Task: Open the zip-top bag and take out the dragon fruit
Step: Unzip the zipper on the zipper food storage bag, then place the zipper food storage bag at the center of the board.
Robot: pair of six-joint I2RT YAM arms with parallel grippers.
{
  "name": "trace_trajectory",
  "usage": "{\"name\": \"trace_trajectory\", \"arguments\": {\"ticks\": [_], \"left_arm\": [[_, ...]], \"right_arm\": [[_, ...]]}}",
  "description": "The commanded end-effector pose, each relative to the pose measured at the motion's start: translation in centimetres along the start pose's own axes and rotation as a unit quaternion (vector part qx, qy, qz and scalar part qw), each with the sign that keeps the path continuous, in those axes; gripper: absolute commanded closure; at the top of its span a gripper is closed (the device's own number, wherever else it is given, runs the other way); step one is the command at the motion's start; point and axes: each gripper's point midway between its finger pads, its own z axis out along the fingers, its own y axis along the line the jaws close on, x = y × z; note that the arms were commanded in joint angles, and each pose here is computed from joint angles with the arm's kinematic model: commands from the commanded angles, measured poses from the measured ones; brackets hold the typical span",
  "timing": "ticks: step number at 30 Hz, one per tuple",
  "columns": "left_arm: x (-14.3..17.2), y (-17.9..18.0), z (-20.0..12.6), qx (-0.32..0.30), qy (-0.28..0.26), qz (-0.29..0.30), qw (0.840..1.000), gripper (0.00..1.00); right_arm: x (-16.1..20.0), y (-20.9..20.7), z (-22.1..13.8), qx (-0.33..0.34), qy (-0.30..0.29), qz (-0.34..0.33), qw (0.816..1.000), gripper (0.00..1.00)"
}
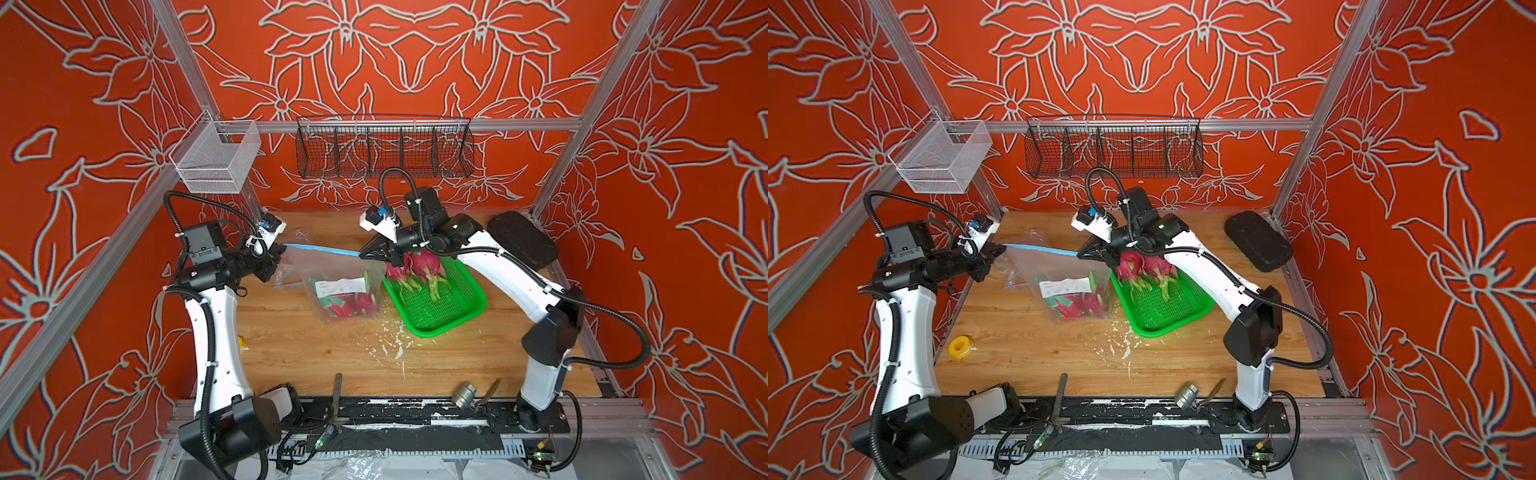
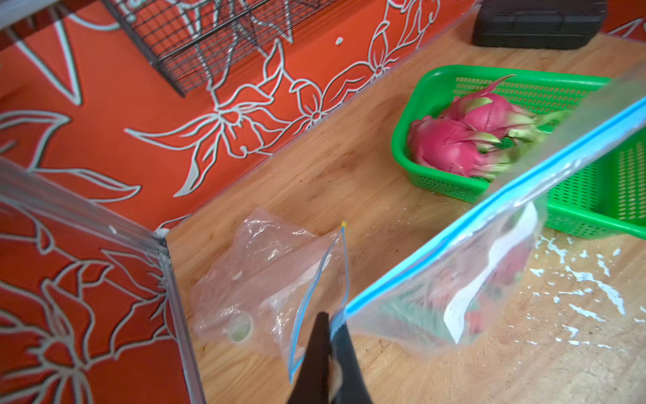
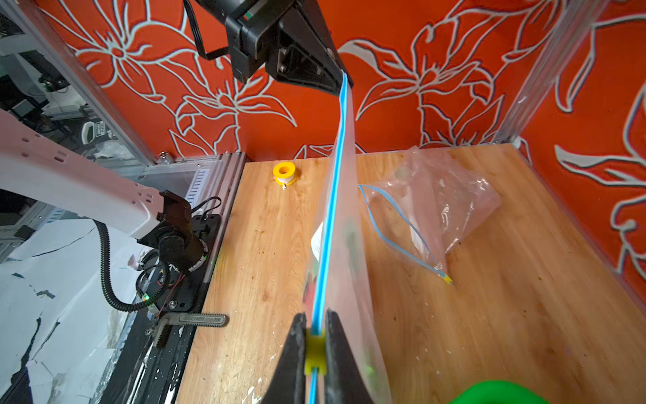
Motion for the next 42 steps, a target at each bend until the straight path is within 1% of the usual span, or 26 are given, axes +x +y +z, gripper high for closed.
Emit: {"name": "trace_trajectory", "arguments": {"ticks": [1,3,5,8,10,13,16,19,21,22,25,27,28,29,31,32,33,34,35,36,37,38,40,41,42], "left_arm": [[0.5,4.4,-2.1,-0.109,0.026,0.021,0.993,1.00],[0.4,4.1,-2.3,-0.107,0.023,0.026,0.994,1.00],[0.2,3.8,-2.5,-0.104,0.020,0.025,0.994,1.00],[-0.4,2.5,-2.7,-0.078,0.004,0.023,0.997,1.00],[-1.3,2.5,-2.9,-0.082,-0.015,0.021,0.996,1.00],[-2.7,4.2,-3.3,-0.109,-0.035,-0.003,0.993,1.00],[-3.9,6.4,-3.4,-0.133,-0.043,-0.043,0.989,1.00],[-4.2,6.3,-2.9,-0.123,-0.046,-0.052,0.990,1.00],[-3.6,4.8,-2.2,-0.092,-0.041,-0.047,0.994,1.00],[-3.1,3.7,-1.7,-0.072,-0.036,-0.044,0.996,1.00],[-1.0,0.7,-0.2,-0.029,-0.025,-0.037,0.999,1.00],[0.8,-2.9,0.7,0.033,-0.011,-0.030,0.999,1.00],[1.9,-5.3,1.0,0.077,-0.001,-0.027,0.997,1.00],[3.0,-7.7,1.2,0.118,0.008,-0.021,0.993,1.00],[4.8,-11.1,1.3,0.170,0.019,-0.012,0.985,1.00],[5.5,-12.4,1.3,0.184,0.024,-0.006,0.983,1.00],[6.0,-13.4,1.2,0.197,0.028,-0.001,0.980,1.00],[6.4,-14.4,1.0,0.208,0.031,0.006,0.978,1.00],[6.5,-15.0,0.7,0.214,0.031,0.009,0.976,1.00],[6.6,-15.5,0.5,0.222,0.035,0.009,0.974,1.00],[6.3,-16.0,-0.3,0.220,0.029,0.019,0.975,1.00],[6.2,-16.4,-0.7,0.222,0.029,0.023,0.974,1.00],[6.3,-17.0,-1.2,0.224,0.030,0.031,0.974,1.00],[6.6,-17.3,-1.3,0.226,0.033,0.033,0.973,1.00],[6.9,-17.6,-1.4,0.229,0.038,0.035,0.972,1.00]], "right_arm": [[0.1,0.7,-2.4,0.016,0.008,-0.005,1.000,0.98],[0.8,0.0,-2.9,0.032,0.019,-0.003,0.999,0.98],[1.5,-1.3,-3.7,0.063,0.022,-0.002,0.998,0.97],[1.6,-4.4,-4.5,0.149,0.010,-0.024,0.988,0.95],[0.1,-6.5,-4.9,0.198,-0.017,-0.048,0.979,0.97],[-2.7,-9.7,-4.7,0.241,-0.041,-0.064,0.968,1.00],[-5.0,-12.8,-3.8,0.258,-0.056,-0.064,0.962,1.00],[-6.9,-14.5,-3.3,0.270,-0.091,-0.060,0.957,1.00],[-7.6,-14.4,-3.3,0.266,-0.115,-0.059,0.955,1.00],[-7.4,-14.1,-3.1,0.261,-0.121,-0.060,0.956,1.00],[-4.8,-13.5,-2.4,0.263,-0.112,-0.053,0.957,1.00],[-2.7,-12.5,-2.2,0.258,-0.111,-0.043,0.959,0.99],[-1.4,-11.8,-2.0,0.255,-0.111,-0.036,0.960,0.88],[-0.4,-11.1,-2.0,0.258,-0.111,-0.028,0.959,0.75],[1.2,-9.6,-2.0,0.264,-0.110,-0.023,0.958,0.49],[1.7,-8.8,-2.1,0.282,-0.109,-0.025,0.953,0.37],[2.1,-8.1,-2.3,0.303,-0.104,-0.027,0.947,0.33],[2.9,-7.4,-2.5,0.328,-0.094,-0.030,0.940,0.31],[3.4,-6.7,-3.0,0.359,-0.091,-0.025,0.928,0.29],[4.0,-6.3,-3.5,0.394,-0.085,-0.021,0.915,0.27],[4.8,-6.1,-4.5,0.439,-0.076,-0.008,0.895,0.25],[5.8,-6.0,-5.8,0.484,-0.072,0.017,0.872,0.25],[8.1,-4.8,-7.7,0.534,-0.065,0.078,0.839,0.24],[9.4,-3.9,-8.3,0.544,-0.077,0.116,0.827,0.25],[10.6,-2.8,-8.6,0.543,-0.089,0.148,0.822,0.25]]}}
